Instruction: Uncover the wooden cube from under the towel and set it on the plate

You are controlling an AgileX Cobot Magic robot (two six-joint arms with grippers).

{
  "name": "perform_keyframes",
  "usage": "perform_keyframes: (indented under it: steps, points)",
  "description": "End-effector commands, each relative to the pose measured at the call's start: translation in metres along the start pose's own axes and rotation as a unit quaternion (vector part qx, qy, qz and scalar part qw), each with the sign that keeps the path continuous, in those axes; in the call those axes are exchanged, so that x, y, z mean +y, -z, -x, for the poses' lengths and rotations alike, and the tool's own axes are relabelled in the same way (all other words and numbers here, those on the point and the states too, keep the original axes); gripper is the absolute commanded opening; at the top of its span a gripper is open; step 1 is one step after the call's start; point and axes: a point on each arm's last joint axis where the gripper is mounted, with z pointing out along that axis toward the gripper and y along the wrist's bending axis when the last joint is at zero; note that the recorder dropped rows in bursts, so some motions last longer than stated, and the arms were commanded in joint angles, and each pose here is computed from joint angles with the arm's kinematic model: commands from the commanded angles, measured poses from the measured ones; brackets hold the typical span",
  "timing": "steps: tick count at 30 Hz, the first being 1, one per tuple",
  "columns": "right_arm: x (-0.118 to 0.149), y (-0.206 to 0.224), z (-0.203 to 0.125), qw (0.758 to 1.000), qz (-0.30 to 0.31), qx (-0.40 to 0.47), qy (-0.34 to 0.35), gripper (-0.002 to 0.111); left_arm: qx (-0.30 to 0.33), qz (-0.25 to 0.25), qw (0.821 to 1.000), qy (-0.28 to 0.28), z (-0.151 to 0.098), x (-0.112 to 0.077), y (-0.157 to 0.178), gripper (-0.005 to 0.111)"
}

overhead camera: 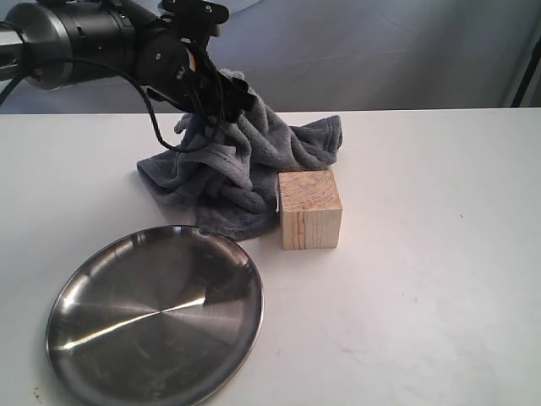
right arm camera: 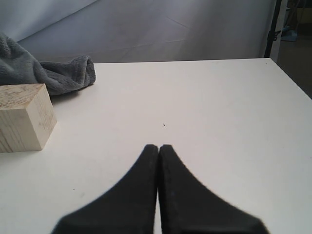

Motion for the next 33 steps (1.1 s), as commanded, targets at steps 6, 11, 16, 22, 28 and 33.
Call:
perform_keyframes:
  steps: [6,11,16,22,28,33]
  points:
    - [-0.0003,0.0005,-0.0015,1.0,0.0,0.004,-0.004,0.003,0.02,-0.024,0.997,0.072,-0.0134,-0.0074,-0.0235,0.077]
    - [-0.0003,0.0005,-0.0015,1.0,0.0,0.004,-0.004,0.003,0.017,-0.024,0.997,0.071,-0.0128,-0.0074,-0.0234,0.078]
    - [-0.0003,0.0005,-0.0015,1.0,0.0,0.004,-0.004,0.003,0.016,-0.022,0.997,0.071,-0.0126,-0.0071,-0.0234,0.078]
    - [-0.0003,0.0005,-0.0015,1.0,0.0,0.004,-0.004,0.003,0.021,-0.021,0.997,0.068,-0.0136,-0.0069,-0.0234,0.077]
    - [-0.0003,0.0005,-0.0015,1.0,0.0,0.004,-0.004,0.003,0.007,-0.026,0.997,0.071,-0.0109,-0.0077,-0.0234,0.077]
    - [-0.0003,0.0005,-0.0015,1.0,0.0,0.004,-0.004,0.003,0.006,-0.027,0.997,0.073,-0.0108,-0.0078,-0.0234,0.077]
